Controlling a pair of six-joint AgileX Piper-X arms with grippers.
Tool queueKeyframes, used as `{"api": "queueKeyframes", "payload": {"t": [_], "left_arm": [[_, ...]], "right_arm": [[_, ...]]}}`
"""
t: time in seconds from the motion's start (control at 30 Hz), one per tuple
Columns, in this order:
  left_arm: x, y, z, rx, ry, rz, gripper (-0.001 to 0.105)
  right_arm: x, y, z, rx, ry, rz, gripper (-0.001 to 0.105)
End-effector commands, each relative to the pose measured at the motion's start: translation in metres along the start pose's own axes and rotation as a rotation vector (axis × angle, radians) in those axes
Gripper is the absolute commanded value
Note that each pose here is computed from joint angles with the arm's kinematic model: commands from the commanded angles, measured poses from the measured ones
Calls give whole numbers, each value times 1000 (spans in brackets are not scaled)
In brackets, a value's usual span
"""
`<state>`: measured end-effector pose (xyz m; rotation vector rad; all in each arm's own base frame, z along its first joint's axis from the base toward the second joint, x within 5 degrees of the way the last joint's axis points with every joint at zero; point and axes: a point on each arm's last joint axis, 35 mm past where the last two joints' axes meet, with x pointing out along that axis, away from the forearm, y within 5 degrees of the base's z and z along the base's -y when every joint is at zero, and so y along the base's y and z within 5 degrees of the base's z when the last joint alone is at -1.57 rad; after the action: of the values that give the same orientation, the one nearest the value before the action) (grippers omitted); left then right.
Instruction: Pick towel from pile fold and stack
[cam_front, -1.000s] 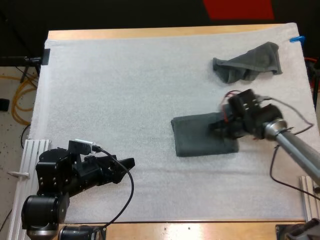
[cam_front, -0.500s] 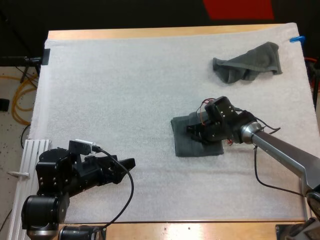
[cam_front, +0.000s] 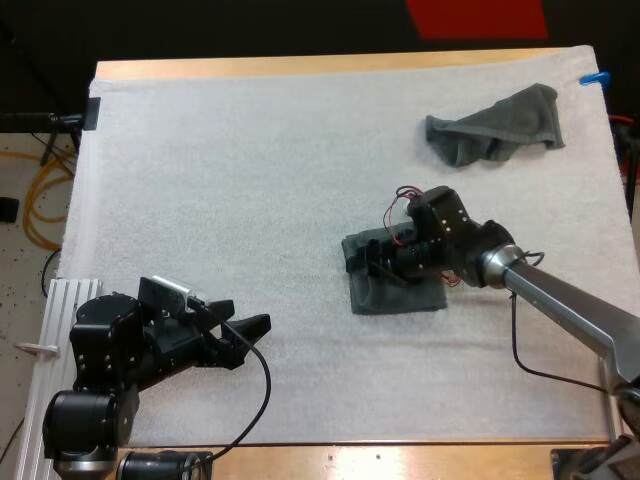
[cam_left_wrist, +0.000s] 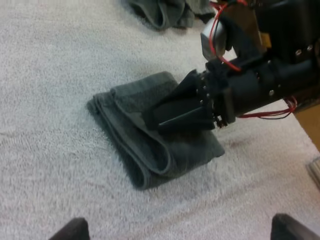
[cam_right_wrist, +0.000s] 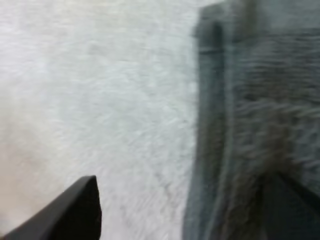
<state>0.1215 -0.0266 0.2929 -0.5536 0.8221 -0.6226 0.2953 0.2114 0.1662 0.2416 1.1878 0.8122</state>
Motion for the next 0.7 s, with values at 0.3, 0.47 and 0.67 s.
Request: {"api": "queueKeyframes", "payload": {"t": [0.3,0.47,0.67], "left_arm": [[-1,-2,2,31,-12,-16,69],[1,-1,3,-5,-5,-10,69],[10,1,12,-26,-23,12,72]], "right_arm": [[-82,52,10,-269,-163,51,64],[-131,73,-3,-375,-232,-69,64],[-179,87,-29,-428,-264,-197,64]]}}
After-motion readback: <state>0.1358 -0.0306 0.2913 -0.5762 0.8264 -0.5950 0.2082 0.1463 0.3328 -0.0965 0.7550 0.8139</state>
